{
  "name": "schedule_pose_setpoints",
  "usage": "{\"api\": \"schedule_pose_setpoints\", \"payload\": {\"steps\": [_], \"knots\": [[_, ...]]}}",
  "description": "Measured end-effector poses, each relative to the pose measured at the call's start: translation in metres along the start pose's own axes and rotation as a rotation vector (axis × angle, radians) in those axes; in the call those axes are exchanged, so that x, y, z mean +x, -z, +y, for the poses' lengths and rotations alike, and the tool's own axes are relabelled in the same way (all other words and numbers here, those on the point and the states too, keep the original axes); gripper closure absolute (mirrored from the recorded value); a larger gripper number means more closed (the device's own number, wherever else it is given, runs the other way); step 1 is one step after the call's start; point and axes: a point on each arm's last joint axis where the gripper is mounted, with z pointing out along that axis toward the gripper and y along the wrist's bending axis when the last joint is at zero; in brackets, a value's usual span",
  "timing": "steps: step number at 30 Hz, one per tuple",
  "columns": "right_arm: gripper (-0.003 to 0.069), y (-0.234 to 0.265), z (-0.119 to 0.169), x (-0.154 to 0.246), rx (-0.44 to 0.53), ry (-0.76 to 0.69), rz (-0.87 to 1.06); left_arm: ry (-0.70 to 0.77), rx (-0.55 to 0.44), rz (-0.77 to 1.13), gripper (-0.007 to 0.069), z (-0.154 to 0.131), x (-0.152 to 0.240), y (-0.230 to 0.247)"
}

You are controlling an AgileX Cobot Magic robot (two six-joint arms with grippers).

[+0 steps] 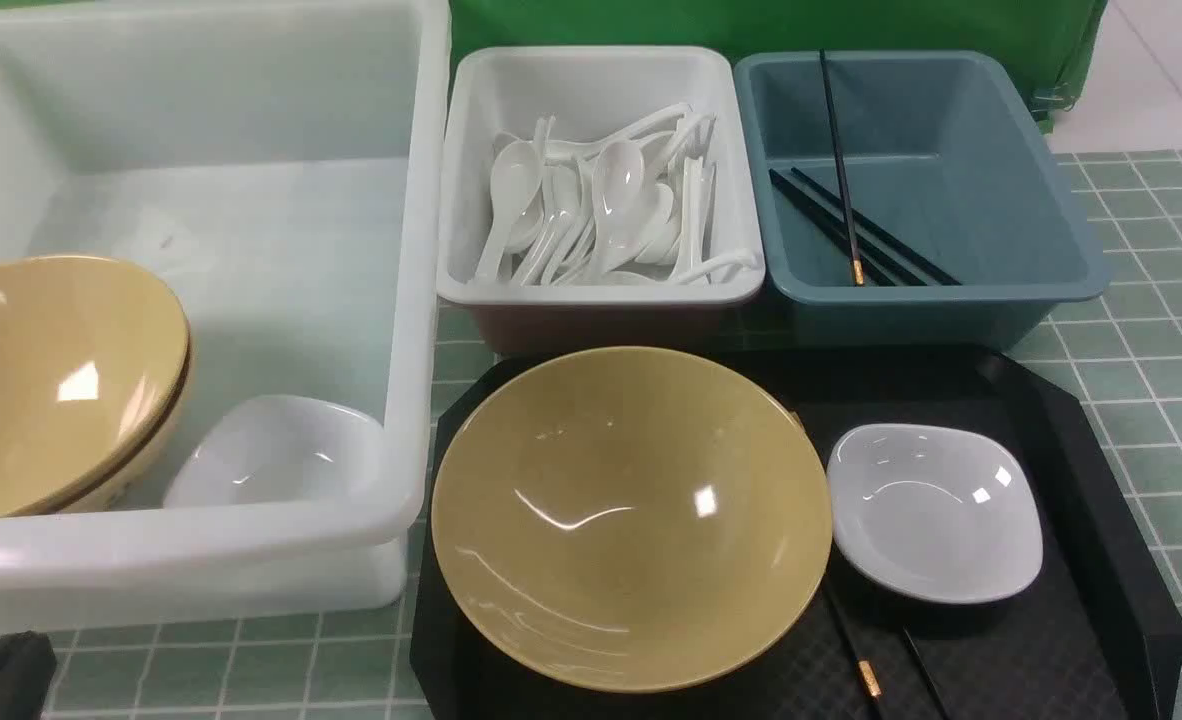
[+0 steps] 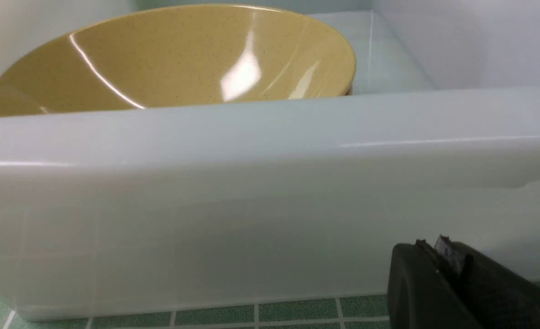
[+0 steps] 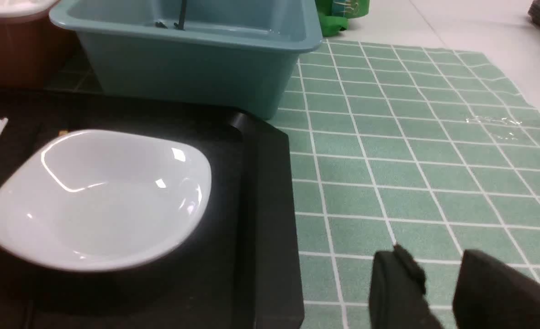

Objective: On blue table put chopsticks spoon bowls plates into blue grey white boxes.
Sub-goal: 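Grasp the large bowl on the tray by its rim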

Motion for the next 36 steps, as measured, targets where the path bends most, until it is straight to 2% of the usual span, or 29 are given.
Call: {"api": "schedule_pose_setpoints", "payload": {"steps": [25, 36], "knots": [[0.0421, 0.0000, 0.0000, 0.0000, 0.000, 0.000, 0.000, -0.001, -0.001, 0.000, 0.0621, 0.0000, 0.0000, 0.0000], [0.0421, 0.0000, -0.0001, -0.0006, 0.001, 0.015, -0.006, -0.068, -0.016, 0.002, 0.0621, 0.0014, 0.0002, 0.0000]]}}
